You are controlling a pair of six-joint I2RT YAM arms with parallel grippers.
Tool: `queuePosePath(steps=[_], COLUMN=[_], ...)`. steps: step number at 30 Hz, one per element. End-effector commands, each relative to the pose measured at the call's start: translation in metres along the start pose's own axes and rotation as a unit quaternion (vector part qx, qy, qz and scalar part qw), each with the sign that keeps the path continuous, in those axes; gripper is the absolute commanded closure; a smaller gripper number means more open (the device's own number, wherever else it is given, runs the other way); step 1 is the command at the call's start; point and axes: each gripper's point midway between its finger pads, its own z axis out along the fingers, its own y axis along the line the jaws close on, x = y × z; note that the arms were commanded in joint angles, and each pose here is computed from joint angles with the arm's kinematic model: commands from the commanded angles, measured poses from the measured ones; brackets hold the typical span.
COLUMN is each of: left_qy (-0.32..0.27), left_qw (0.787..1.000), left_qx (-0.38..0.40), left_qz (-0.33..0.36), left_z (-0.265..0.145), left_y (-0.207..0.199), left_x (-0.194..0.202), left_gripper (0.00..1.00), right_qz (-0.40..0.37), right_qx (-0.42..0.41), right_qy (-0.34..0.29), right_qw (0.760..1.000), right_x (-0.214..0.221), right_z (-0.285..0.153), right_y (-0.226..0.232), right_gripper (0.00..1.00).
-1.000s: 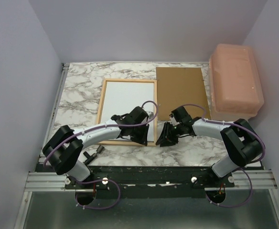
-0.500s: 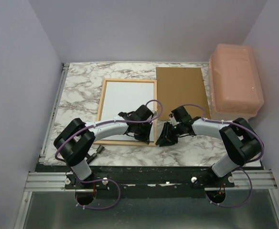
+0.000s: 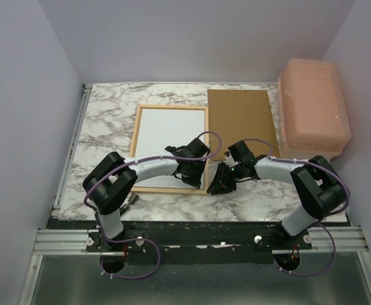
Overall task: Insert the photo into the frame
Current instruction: Adjust the photo frame item on the photo frame, then move the photo frame to the center of the board.
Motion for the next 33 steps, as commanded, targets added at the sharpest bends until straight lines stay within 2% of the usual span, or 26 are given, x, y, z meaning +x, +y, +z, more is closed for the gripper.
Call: queuePosePath(steps=[1,9,14,18,22,27,33], left_qy=[0.015,-0.032,-0.091,-0.136,-0.173,-0.225,-0.258], left_qw=[0.998,0.999,0.994,0.986,0.973,0.948,0.941], left_qx=[-0.068,0.0,0.065,0.095,0.147,0.209,0.196], left_qz=[-0.005,0.013,0.019,0.007,-0.033,-0.081,-0.095], left_z=[0.012,-0.016,-0.06,-0.095,-0.129,-0.168,-0.194], left_y=[0.026,-0.005,-0.038,-0.048,-0.044,-0.03,-0.006], left_x=[0.006,-0.011,-0.037,-0.057,-0.073,-0.084,-0.085], left_gripper=[1.0,0.99,0.82,0.66,0.59,0.52,0.48], right_qz=[0.017,0.003,-0.009,-0.019,-0.021,-0.028,-0.053], right_qx=[0.091,0.09,0.065,0.046,0.028,0.019,0.047], right_qy=[0.004,-0.007,-0.02,-0.032,-0.037,-0.04,-0.049], right_qw=[0.996,0.996,0.998,0.998,0.999,0.999,0.996], right_x=[0.009,0.0,-0.015,-0.028,-0.041,-0.061,-0.089], right_z=[0.011,0.006,0.002,-0.001,0.003,0.016,0.029], right_y=[-0.047,-0.038,-0.014,0.003,0.015,0.025,0.029], right_gripper=[0.69,0.68,0.64,0.54,0.47,0.46,0.5])
